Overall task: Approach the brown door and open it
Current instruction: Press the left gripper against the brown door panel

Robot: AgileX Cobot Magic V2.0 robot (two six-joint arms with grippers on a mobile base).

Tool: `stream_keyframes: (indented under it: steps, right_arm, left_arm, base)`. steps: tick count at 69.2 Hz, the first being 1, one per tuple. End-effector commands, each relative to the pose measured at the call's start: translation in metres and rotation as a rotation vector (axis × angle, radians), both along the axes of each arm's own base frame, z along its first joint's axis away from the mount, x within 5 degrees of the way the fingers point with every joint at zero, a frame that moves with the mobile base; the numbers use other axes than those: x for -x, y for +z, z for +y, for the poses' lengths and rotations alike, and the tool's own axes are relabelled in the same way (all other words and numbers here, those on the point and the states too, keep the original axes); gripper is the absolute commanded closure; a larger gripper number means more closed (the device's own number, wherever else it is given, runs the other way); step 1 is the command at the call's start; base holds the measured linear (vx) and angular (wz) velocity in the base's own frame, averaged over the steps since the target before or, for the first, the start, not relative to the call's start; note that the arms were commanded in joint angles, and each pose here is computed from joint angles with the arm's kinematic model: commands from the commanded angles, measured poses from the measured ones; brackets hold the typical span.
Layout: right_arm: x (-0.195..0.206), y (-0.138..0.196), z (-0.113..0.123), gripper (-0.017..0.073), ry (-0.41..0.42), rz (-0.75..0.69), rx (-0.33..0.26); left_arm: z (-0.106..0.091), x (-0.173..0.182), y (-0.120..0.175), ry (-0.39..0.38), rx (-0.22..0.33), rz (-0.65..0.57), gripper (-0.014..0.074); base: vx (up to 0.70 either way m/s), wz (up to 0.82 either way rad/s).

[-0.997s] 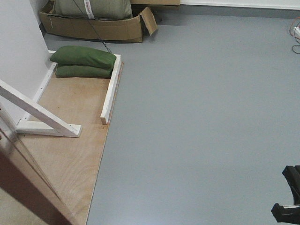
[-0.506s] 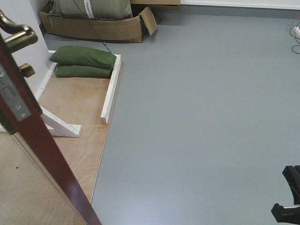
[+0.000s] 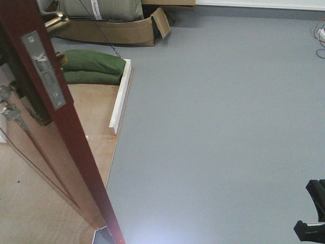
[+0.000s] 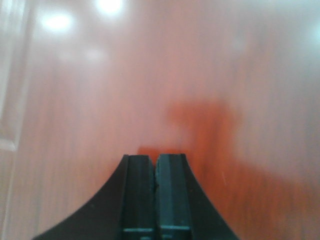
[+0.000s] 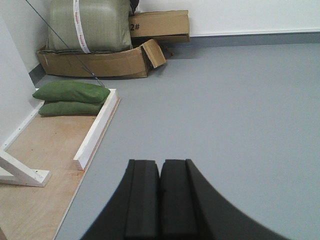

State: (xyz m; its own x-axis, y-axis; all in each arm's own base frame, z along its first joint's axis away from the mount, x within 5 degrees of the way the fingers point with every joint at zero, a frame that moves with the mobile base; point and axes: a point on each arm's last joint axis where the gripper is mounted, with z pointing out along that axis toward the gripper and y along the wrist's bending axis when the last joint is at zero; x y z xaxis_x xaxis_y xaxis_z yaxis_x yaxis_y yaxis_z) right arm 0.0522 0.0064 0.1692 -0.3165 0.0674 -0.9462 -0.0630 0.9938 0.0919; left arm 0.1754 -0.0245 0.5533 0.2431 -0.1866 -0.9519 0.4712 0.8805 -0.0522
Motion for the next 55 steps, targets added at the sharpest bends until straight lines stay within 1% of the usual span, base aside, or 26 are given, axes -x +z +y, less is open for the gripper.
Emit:
stream_keyframes:
  steps: [1,16,21,26,30,31,37,44,55]
  right_arm:
    - [-0.001,0.007,-0.001,0.0559,-0.007,-0.095,0.010]
    - [-0.001,0.007,-0.001,0.0559,-0.007,-0.095,0.010]
    - [-0.001,0.007,-0.001,0.0559,-0.007,-0.095,0.010]
    - [-0.001,0.007,-0.001,0.0559,-0.007,-0.095,0.010]
    - [-0.001,0.007,-0.001,0.0559,-0.007,-0.095,0.010]
    - [-0.001,0.007,-0.001,0.0559,-0.007,-0.095,0.010]
    - [-0.001,0.007,-0.001,0.0559,-0.007,-0.095,0.010]
    - [-0.001,0.007,-0.001,0.0559,-0.007,-0.095,0.010]
    - [-0.001,0.007,-0.001,0.0559,-0.007,-0.095,0.010]
  left_arm:
    - [-0.005,0.007,0.011,0.025,0.005,-0.055,0.0577]
    - [-0.017,0.005,0.009,0.047,-0.063,-0.077,0.0577]
    - [-0.019,0.001,0.003,0.060,-0.064,-0.066,0.0577]
    - [-0.019,-0.005,-0.007,0.077,-0.049,-0.039,0.0577]
    - [-0.017,-0.013,-0.019,0.099,-0.039,-0.003,0.0577]
    - [-0.017,-0.019,-0.031,0.111,-0.035,0.033,0.0577]
    - [-0.016,-0.027,-0.049,0.129,-0.035,0.086,0.0577]
    - [-0.016,-0.033,-0.066,0.128,-0.043,0.138,0.0577]
    - [-0.017,-0.036,-0.075,0.119,-0.050,0.170,0.0577]
  base:
    - [0.00,0.00]
    - [0.00,0.00]
    - [0.00,0.00]
    - [0.00,0.00]
    - [0.00,0.00]
    - [0.00,0.00]
    - [0.00,0.00]
    - [0.00,0.00]
    - [0.00,0.00]
